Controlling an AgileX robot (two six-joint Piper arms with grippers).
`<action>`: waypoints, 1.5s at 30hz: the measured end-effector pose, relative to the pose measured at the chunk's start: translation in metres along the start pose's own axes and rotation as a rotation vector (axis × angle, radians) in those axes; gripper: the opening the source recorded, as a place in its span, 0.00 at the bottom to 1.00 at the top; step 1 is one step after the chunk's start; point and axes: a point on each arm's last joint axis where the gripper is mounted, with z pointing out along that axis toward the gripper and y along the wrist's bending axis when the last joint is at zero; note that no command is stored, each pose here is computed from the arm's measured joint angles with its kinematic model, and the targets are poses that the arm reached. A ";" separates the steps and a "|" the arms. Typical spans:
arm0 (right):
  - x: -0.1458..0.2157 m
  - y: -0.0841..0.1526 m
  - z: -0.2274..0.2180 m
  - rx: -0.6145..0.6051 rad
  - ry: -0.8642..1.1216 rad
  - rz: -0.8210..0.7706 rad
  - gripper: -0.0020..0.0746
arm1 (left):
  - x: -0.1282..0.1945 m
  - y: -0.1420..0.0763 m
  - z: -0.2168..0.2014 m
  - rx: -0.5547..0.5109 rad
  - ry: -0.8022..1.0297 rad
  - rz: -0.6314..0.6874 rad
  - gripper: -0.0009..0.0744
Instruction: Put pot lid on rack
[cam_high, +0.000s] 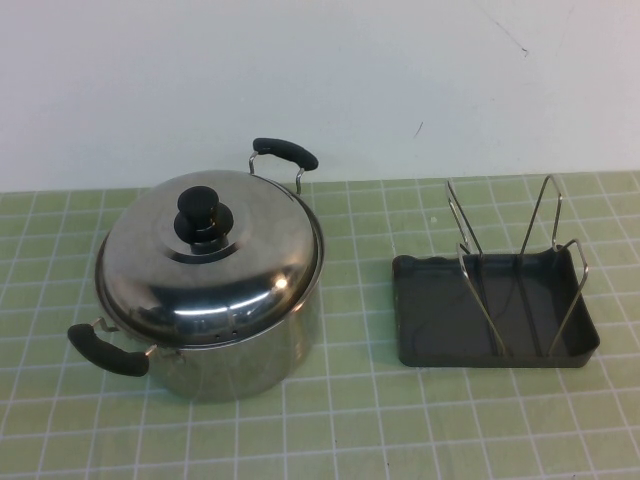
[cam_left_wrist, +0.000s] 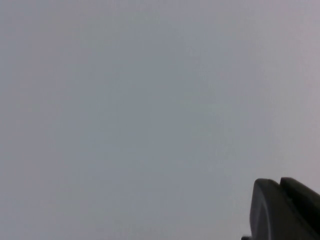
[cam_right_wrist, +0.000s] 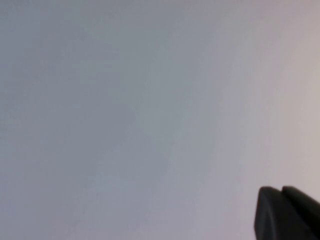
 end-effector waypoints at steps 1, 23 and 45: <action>0.001 0.001 0.001 -0.011 0.026 -0.017 0.02 | 0.001 0.001 0.001 -0.024 0.059 -0.025 0.01; -0.009 -0.005 0.040 -0.147 0.573 -0.080 0.02 | -0.036 0.001 0.117 -0.074 0.331 -0.031 0.16; -0.001 -0.002 0.036 -0.165 0.668 -0.045 0.02 | 0.115 -0.032 0.227 0.323 0.739 0.026 0.91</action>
